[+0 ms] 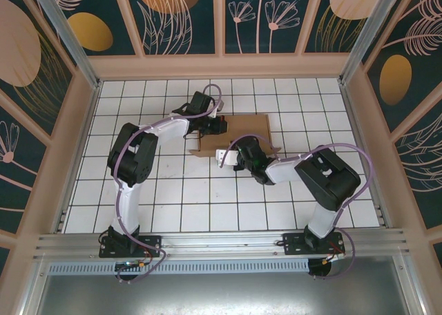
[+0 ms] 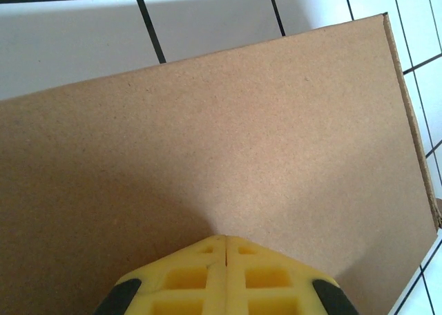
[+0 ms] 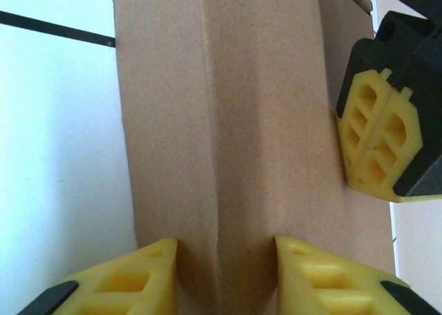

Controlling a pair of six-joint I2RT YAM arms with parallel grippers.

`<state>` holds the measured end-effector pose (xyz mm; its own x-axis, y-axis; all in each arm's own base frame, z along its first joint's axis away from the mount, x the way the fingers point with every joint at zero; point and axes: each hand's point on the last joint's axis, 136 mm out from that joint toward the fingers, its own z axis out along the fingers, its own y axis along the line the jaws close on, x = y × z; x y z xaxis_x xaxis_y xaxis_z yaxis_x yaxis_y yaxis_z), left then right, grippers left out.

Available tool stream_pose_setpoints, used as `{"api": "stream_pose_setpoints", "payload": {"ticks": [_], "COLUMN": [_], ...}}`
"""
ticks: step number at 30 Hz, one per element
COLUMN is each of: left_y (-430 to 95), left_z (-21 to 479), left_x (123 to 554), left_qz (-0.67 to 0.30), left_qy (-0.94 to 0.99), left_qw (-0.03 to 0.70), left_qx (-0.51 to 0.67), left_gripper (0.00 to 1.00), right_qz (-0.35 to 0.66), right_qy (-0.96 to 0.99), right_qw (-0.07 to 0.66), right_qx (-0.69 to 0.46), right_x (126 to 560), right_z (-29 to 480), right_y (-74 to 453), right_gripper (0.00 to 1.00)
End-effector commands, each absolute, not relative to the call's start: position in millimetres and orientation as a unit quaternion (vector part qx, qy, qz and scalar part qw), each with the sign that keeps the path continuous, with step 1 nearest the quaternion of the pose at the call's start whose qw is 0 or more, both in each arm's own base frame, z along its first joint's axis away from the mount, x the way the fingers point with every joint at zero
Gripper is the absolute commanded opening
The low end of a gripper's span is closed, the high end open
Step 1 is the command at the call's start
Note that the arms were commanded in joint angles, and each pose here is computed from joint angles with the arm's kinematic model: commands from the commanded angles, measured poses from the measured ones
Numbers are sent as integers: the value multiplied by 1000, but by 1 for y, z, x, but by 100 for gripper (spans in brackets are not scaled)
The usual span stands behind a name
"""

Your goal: Fold the paper box

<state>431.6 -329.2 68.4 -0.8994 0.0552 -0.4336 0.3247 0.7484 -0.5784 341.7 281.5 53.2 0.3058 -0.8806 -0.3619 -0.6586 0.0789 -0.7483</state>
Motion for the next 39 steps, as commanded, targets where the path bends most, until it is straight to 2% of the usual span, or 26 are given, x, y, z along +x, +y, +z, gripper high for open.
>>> {"api": "stream_pose_setpoints", "payload": {"ticks": [1, 3, 5, 9, 12, 14, 17, 21, 23, 26, 32, 39], "left_y": [-335, -336, -334, -310, -276, -255, -228, -204, -199, -203, -215, -210], "left_z": [51, 77, 106, 156, 175, 177, 153, 112, 99, 80, 62, 32], "left_x": [392, 400, 410, 430, 439, 441, 441, 438, 437, 431, 422, 425], "left_qz": [-358, -377, -392, -369, -314, -291, -266, -239, -235, -240, -271, -265], "left_qy": [920, 910, 899, 895, 900, 901, 912, 928, 932, 939, 941, 948], "left_qw": [117, 141, 171, 242, 300, 322, 313, 283, 273, 245, 205, 176], "left_qx": [109, 103, 98, 73, 38, 15, -15, -37, -34, -15, -6, -13], "left_gripper": [0, 8, 14, 22, 24, 25, 28, 29, 29, 29, 30, 25], "right_qz": [-115, -39, 30, 175, 194, 173, 129, 128, 139, 209, 332, 357], "right_qy": [606, 606, 616, 651, 689, 739, 811, 835, 864, 894, 891, 893], "right_qw": [482, 493, 509, 552, 591, 588, 541, 530, 483, 392, 303, 262], "right_qx": [-623, -623, -600, -491, -373, -278, -182, -72, 1, 62, 70, 77], "right_x": [356, 337, 323, 316, 333, 353, 379, 400, 414, 422, 417, 410], "right_z": [75, 93, 118, 186, 220, 227, 208, 191, 172, 137, 100, 70], "right_y": [281, 294, 303, 296, 265, 237, 195, 154, 131, 115, 131, 134], "right_gripper": [47, 59, 64, 62, 60, 60, 59, 56, 57, 62, 68, 70]}}
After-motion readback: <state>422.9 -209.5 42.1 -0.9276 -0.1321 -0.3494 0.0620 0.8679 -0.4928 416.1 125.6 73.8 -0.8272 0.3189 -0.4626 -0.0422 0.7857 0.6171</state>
